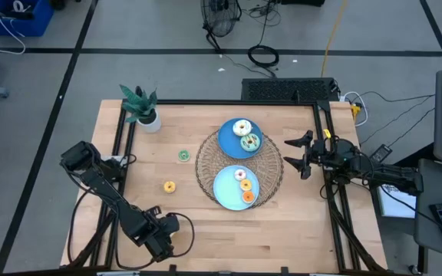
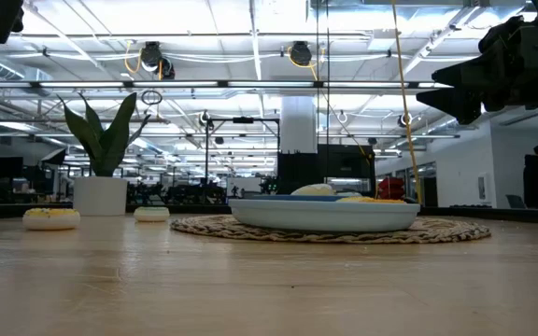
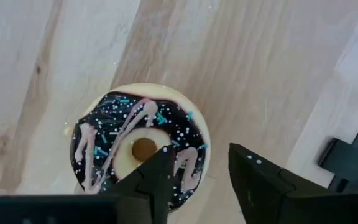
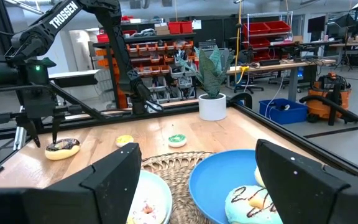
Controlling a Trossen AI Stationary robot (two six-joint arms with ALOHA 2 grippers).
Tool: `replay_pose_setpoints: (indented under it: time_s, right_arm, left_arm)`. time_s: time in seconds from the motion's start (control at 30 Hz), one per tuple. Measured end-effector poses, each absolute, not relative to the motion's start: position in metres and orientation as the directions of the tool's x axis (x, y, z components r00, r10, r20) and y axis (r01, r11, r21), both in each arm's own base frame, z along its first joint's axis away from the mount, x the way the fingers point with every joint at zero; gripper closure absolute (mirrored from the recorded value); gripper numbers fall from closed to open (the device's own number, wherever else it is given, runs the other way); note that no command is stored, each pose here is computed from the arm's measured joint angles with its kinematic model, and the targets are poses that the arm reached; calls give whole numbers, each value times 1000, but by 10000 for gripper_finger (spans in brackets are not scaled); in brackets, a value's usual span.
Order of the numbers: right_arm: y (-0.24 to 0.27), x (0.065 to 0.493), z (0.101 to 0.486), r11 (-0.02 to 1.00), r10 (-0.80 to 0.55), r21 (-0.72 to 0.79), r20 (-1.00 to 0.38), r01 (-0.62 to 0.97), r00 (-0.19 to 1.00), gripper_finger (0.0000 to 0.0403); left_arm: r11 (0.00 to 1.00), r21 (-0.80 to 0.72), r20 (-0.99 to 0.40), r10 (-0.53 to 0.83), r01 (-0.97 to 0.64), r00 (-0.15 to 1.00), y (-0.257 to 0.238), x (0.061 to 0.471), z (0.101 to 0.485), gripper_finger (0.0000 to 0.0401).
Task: Pick & Place donuts
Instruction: Put the black donut on the blue plate
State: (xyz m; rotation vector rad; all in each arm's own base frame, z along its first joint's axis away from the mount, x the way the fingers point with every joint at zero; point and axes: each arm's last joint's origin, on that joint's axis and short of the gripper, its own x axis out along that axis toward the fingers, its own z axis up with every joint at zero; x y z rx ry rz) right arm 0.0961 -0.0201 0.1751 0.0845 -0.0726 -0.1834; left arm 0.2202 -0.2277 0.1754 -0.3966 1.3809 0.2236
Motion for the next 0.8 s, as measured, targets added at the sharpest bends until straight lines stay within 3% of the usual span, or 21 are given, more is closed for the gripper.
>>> replay_pose_setpoints:
  time_s: [0.23, 0.43, 0.6, 0.8]
  right_arm:
    - [-20, 96, 175, 980, -185, 90, 64, 179, 981, 99]
    - [-20, 96, 175, 980, -185, 90, 64, 179, 981, 99]
    - [-20, 96, 175, 980, -185, 90, 64, 179, 981, 99]
    - [-20, 96, 175, 980, -185, 90, 64, 179, 981, 99]
  left_arm:
    - [909, -137, -983, -77, -393, 165, -226, 215, 165, 202]
    - [905, -128, -987, -75, -405, 143, -223, 212, 160, 194]
    - [907, -126, -987, -74, -402, 142, -223, 212, 160, 217]
    - [907, -123, -986, -64, -403, 156, -223, 212, 160, 273]
